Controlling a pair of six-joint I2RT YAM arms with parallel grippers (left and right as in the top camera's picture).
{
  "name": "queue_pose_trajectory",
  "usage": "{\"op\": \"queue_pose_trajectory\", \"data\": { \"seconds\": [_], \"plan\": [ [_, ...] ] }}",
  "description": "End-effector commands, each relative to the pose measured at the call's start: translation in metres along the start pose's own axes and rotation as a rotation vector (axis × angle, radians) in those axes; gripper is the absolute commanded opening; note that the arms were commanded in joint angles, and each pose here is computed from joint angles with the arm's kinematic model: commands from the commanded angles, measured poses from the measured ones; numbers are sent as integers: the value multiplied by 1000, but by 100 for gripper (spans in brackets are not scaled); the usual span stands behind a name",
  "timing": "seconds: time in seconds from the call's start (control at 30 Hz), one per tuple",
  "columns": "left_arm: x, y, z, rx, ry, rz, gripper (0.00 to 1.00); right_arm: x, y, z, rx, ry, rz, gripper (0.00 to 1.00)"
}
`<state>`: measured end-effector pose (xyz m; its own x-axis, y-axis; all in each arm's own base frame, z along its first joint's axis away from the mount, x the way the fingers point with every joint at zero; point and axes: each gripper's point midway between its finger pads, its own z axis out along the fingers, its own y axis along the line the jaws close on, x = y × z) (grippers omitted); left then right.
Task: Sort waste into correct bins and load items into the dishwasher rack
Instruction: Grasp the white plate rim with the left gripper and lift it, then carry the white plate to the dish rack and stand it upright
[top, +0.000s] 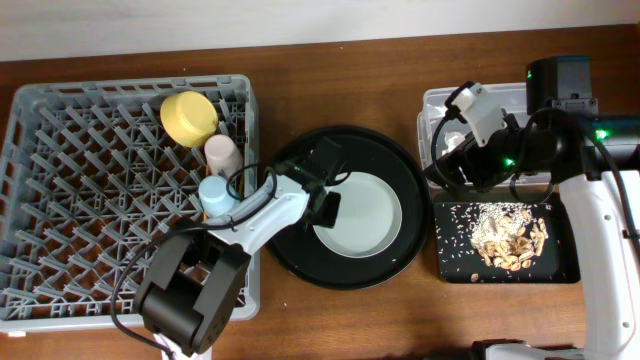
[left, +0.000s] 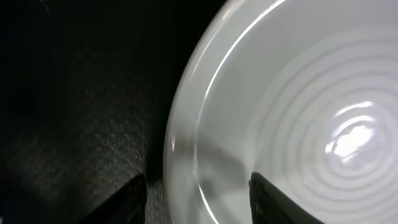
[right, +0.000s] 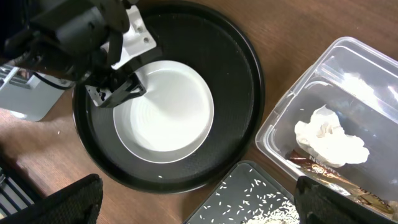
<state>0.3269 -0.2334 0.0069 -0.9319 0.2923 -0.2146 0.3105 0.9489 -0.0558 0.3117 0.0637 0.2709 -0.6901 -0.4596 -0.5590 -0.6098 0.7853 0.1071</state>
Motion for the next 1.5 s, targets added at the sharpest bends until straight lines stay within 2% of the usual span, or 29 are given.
{"op": "queue_pose_trajectory", "data": {
  "seconds": [0.0, 0.03, 0.13, 0.17, 0.3, 0.43, 0.53, 0.6, 0.67, 0.8, 0.93, 1.03, 1.13, 1.27, 1.47],
  "plan": [
    [17, 1, 14, 9, 33, 7, 52, -4, -1, -7, 22, -17, -17, 99],
    [19, 1, 15, 8, 37, 10, 49, -4, -1, -7, 22, -17, -17, 99],
    [18, 0, 16, 10, 29, 11, 6, -4, -1, -7, 22, -17, -17, 99],
    [16, -1, 15, 12, 23, 11, 0, -4, -1, -7, 22, -17, -17, 99],
    [-2, -5, -2, 23, -29, 22, 0, -4, -1, -7, 22, -17, -17, 99],
    [-33, 10, -63, -76, -172, 26, 0, -4, -1, -7, 22, -17, -17, 99],
    [-48, 52, -151, -293, -344, -13, 0, -4, -1, -7, 22, -17, -17, 99],
    [-43, 81, -205, -434, -451, -54, 0, -4, -1, -7, 22, -17, -17, 99],
    [-27, 121, -271, -646, -571, -120, 0, -4, -1, -7, 22, -17, -17, 98],
    [7, 167, -348, -928, -689, -218, 0, -4, -1, -7, 22, -17, -17, 99],
    [37, 205, -390, -1132, -709, -323, 0, -4, -1, -7, 22, -17, -17, 99],
    [47, 230, -402, -1288, -659, -384, 0, -4, -1, -7, 22, -17, -17, 99],
    [43, 249, -386, -1376, -491, -317, 0, -4, -1, -7, 22, -17, -17, 99],
    [29, 252, -360, -1401, -401, -258, 0, -4, -1, -7, 22, -17, -17, 99],
    [2, 252, -296, -1422, -215, -103, 0, -4, -1, -7, 22, -17, -17, 99]
  ]
}}
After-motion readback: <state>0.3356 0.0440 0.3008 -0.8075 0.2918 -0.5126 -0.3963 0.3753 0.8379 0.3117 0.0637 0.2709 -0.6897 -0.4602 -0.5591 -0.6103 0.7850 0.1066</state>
